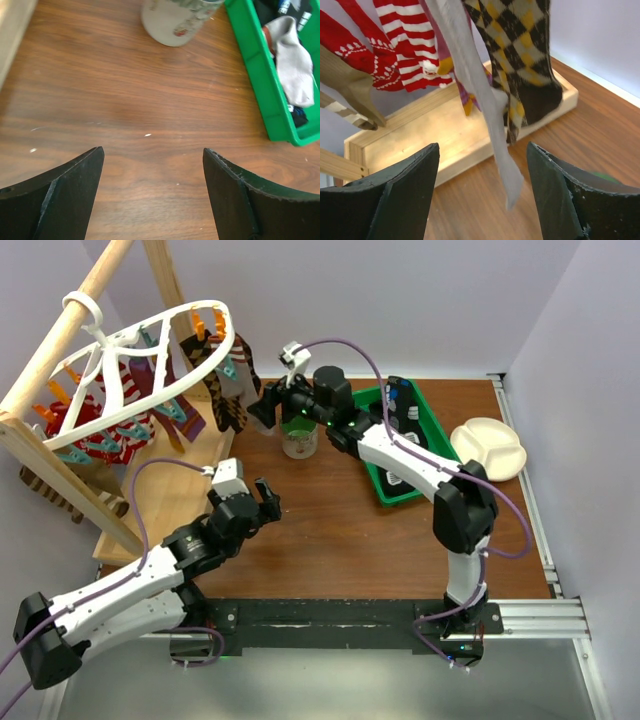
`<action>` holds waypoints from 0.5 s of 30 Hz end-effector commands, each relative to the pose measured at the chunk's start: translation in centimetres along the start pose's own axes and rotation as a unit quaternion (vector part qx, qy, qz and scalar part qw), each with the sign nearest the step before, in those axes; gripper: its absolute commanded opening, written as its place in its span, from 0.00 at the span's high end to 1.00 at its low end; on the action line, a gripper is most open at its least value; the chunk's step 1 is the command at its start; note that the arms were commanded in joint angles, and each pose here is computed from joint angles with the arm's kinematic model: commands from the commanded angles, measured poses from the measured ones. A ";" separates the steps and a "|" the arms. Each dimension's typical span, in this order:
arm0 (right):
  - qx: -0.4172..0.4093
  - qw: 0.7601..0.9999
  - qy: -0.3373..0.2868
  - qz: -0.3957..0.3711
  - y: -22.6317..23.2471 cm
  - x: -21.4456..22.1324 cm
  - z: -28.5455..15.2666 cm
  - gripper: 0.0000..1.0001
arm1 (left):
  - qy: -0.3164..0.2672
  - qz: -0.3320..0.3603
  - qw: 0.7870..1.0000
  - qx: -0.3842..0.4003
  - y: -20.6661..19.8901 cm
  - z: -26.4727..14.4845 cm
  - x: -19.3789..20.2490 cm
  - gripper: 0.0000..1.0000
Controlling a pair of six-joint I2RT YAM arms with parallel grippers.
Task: Remove the socks clipped to the hanger
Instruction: Remove the sock from the hanger.
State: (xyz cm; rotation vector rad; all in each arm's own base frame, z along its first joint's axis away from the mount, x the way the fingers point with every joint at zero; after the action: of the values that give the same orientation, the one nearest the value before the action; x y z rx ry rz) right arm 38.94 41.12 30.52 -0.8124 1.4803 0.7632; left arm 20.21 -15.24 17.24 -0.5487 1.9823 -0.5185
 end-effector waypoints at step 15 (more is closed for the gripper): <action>-0.042 0.997 -0.061 0.001 0.5 -3.5 2.4 0.87 | -0.044 -0.020 0.999 0.008 0.3 -1.4 -2.4 0.12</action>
State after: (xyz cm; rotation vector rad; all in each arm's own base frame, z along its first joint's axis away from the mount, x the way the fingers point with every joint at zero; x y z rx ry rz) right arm 40.21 43.89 28.97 -0.8480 1.4594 0.8591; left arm 19.23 -13.24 17.84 -0.5851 1.9551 -0.4863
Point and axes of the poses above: each gripper's point midway between its finger pads, its own z axis out along the fingers, its own y axis along the line the jaws close on, x = y × z, the point moved 4 cm from there along -z, back along the fingers, and after that the axes turned 14 degrees about -z, right-handed, at the moved point
